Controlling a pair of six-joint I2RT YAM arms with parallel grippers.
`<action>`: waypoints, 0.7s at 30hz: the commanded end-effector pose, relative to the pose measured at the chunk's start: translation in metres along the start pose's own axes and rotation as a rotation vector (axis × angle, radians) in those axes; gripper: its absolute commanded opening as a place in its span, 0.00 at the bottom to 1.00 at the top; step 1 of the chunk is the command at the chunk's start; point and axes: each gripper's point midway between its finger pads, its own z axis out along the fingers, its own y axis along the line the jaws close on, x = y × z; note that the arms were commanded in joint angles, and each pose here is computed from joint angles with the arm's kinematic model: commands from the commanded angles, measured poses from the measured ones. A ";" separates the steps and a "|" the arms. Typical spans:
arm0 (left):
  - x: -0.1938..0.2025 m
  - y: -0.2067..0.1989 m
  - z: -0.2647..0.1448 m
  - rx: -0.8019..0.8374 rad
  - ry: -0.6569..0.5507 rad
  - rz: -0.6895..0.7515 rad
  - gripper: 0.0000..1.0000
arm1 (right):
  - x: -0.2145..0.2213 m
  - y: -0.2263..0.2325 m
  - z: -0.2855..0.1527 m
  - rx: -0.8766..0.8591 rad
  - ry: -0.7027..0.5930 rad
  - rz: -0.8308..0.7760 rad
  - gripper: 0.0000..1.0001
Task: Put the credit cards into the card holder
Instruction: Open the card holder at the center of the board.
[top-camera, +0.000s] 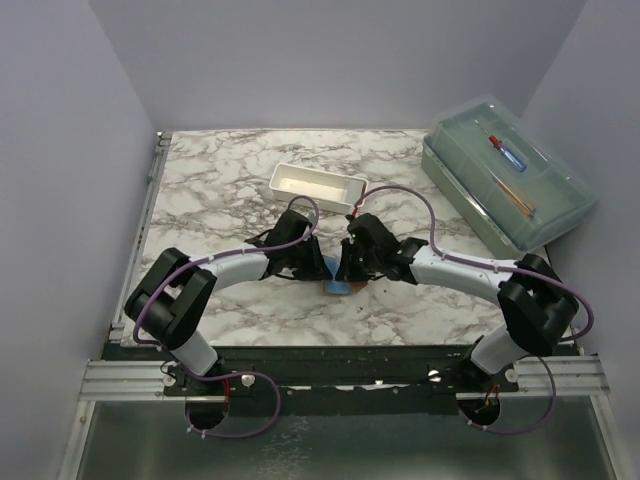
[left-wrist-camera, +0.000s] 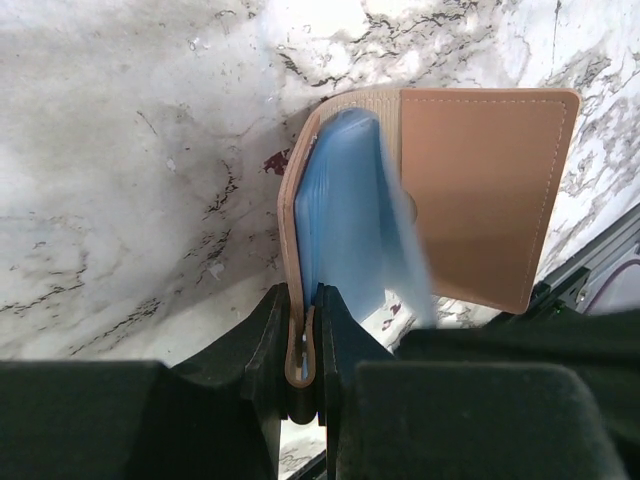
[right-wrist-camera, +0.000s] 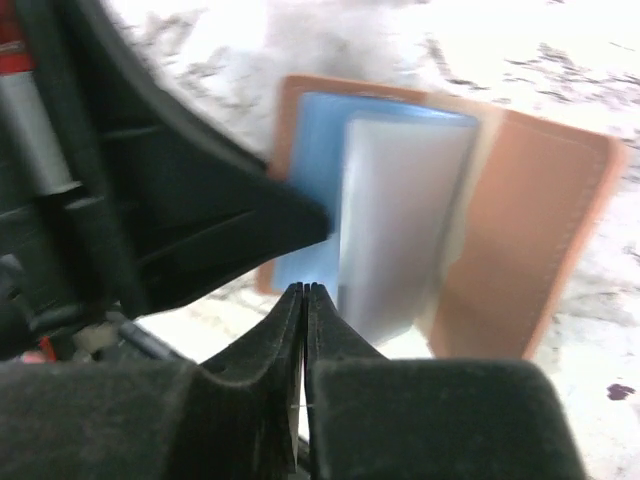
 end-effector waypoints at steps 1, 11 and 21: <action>-0.001 0.005 -0.004 -0.027 -0.019 0.017 0.09 | 0.010 -0.061 0.010 0.301 -0.007 0.014 0.06; -0.017 -0.004 -0.029 -0.084 -0.062 0.121 0.38 | 0.030 -0.072 0.019 0.289 0.001 0.047 0.05; -0.031 -0.099 -0.069 0.240 -0.112 0.108 0.40 | 0.032 -0.051 0.024 0.169 -0.008 0.124 0.05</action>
